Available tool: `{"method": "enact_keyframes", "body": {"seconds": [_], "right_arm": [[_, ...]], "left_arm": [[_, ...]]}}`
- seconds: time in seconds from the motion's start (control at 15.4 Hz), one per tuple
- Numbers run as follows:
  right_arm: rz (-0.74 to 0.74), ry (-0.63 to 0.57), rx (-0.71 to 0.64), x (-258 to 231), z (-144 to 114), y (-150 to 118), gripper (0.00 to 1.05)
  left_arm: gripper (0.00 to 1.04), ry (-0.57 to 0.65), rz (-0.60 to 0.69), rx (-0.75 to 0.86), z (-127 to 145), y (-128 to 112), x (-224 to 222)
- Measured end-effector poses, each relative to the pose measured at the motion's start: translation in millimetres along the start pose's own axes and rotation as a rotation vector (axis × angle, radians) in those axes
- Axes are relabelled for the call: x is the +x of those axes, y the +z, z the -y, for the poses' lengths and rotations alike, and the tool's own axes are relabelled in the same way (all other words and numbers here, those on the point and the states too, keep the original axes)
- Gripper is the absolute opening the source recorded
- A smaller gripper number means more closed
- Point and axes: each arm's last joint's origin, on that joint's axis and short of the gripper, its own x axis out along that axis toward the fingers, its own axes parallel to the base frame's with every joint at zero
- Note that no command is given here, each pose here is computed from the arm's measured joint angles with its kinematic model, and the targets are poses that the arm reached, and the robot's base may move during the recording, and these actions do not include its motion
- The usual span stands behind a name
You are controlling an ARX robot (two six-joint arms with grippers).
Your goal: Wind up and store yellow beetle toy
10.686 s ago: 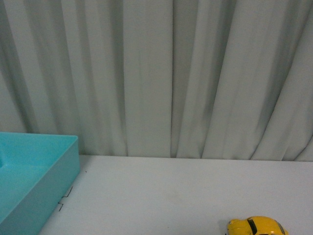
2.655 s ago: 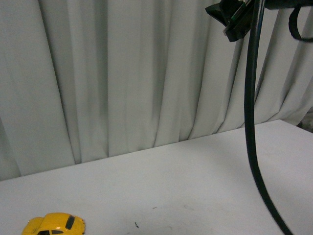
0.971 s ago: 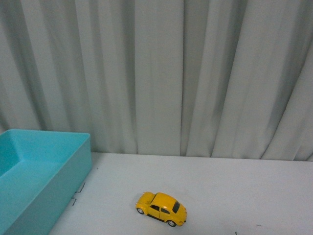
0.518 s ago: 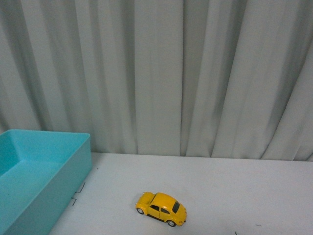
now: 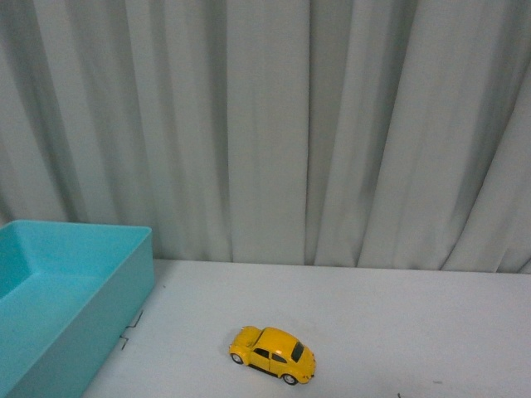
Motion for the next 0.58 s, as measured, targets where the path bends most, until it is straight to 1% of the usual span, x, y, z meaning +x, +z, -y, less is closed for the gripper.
{"method": "enact_keyframes", "body": {"seconds": [0.19,0.26,0.32,0.39,0.52,0.58], "right_arm": [[0.001,-0.001,0.000,-0.1,0.0,0.0,0.02],[0.000,0.000,0.000,-0.1,0.0,0.0,0.12],[0.000,0.000,0.000,-0.1,0.0,0.0,0.19],[0.001,0.000,0.000,-0.1,0.0,0.0,0.29],[0.000,0.000,0.000,-0.1,0.0,0.0,0.47],[0.001,0.000,0.000,-0.1,0.0,0.0,0.78]], "left_arm": [[0.98,0.001,0.000,0.000,0.0,0.0,0.0],[0.98,0.001,0.000,0.000,0.0,0.0,0.0],[0.98,0.001,0.000,0.000,0.0,0.0,0.0],[0.98,0.001,0.000,0.000,0.0,0.0,0.0],[0.98,0.001,0.000,0.000,0.0,0.0,0.0],[0.98,0.001,0.000,0.000,0.0,0.0,0.0]]}}
